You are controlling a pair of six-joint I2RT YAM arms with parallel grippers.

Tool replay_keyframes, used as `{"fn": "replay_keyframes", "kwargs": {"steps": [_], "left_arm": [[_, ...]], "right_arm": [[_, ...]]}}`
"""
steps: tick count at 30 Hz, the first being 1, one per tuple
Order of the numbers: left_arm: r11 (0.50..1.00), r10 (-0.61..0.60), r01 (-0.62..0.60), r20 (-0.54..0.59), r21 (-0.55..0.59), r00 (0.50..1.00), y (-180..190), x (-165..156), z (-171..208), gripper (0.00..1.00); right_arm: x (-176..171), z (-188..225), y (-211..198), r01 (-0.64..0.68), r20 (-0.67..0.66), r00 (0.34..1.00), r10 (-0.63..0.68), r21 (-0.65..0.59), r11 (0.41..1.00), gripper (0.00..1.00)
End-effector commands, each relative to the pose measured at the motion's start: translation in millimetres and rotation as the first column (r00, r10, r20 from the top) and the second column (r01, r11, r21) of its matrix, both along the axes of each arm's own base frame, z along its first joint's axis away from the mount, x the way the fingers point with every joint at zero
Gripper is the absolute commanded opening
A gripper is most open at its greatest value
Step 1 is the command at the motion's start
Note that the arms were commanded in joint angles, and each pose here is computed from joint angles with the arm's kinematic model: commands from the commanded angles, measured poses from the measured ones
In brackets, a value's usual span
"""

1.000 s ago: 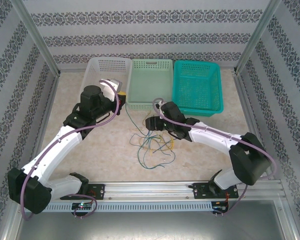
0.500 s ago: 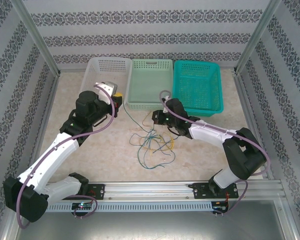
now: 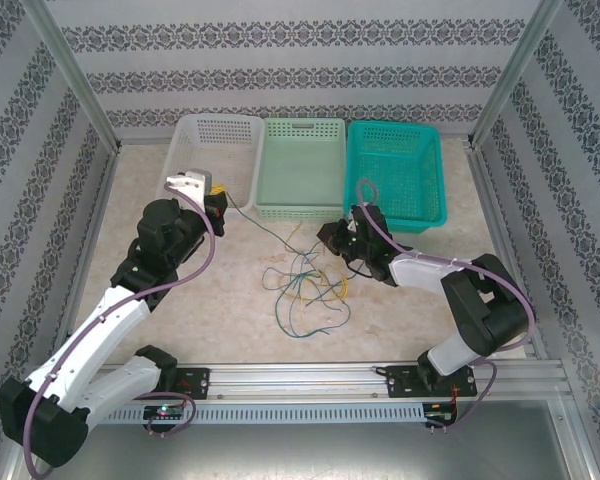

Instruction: Untangle the cables

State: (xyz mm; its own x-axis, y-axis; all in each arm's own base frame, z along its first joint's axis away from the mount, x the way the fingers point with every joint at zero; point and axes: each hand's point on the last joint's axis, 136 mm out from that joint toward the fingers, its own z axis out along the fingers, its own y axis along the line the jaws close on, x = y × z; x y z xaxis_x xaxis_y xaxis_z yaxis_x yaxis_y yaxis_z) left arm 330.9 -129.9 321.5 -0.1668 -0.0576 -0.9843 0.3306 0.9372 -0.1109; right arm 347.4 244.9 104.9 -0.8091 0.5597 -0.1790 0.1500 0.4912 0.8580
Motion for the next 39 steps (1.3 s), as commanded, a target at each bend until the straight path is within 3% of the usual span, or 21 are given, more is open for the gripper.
{"fn": "replay_keyframes", "kwargs": {"steps": [1,3,4,9,13,17,20,26,33,35,39], "left_arm": [[0.999,0.018,-0.016,0.057,-0.033,0.998,2,0,19,0.00],[1.000,0.004,-0.004,0.046,-0.018,0.999,0,-1,19,0.00],[1.000,0.001,0.000,0.041,-0.007,0.999,0,-1,18,0.00],[0.998,-0.021,0.020,0.007,0.061,1.000,-1,-4,14,0.00],[0.995,-0.015,0.016,-0.013,0.097,1.000,-1,-1,12,0.00],[0.994,-0.046,0.048,-0.021,0.102,0.999,-7,1,14,0.00],[0.993,-0.060,0.063,-0.034,0.104,0.998,-10,2,15,0.00],[0.992,-0.066,0.070,-0.039,0.106,0.997,-11,0,15,0.00],[0.992,-0.063,0.068,-0.046,0.103,0.997,-10,0,16,0.00],[0.993,-0.063,0.067,-0.042,0.099,0.997,-10,-1,18,0.00],[0.993,-0.053,0.056,-0.037,0.105,0.998,-8,-1,20,0.00]], "right_arm": [[5,23,15,-0.079,0.085,0.993,0.080,-0.013,0.997,0.31],[4,29,11,-0.088,0.124,0.988,0.096,-0.064,0.994,0.57],[3,33,6,-0.078,0.152,0.984,0.091,-0.092,0.993,0.65],[-14,49,-22,-0.031,0.248,0.963,0.108,-0.294,0.955,0.75],[-40,59,-15,-0.090,0.304,0.919,0.251,-0.459,0.884,0.75],[-67,53,18,-0.237,0.309,0.861,0.405,-0.461,0.855,0.66],[-85,37,41,-0.333,0.273,0.814,0.512,-0.502,0.798,0.66],[-97,18,72,-0.406,0.265,0.752,0.603,-0.533,0.742,0.77],[-98,5,99,-0.467,0.222,0.727,0.650,-0.535,0.704,0.75],[-93,-3,98,-0.451,0.206,0.743,0.637,-0.549,0.703,0.69],[-92,-6,101,-0.458,0.194,0.748,0.635,-0.541,0.705,0.41]]}}
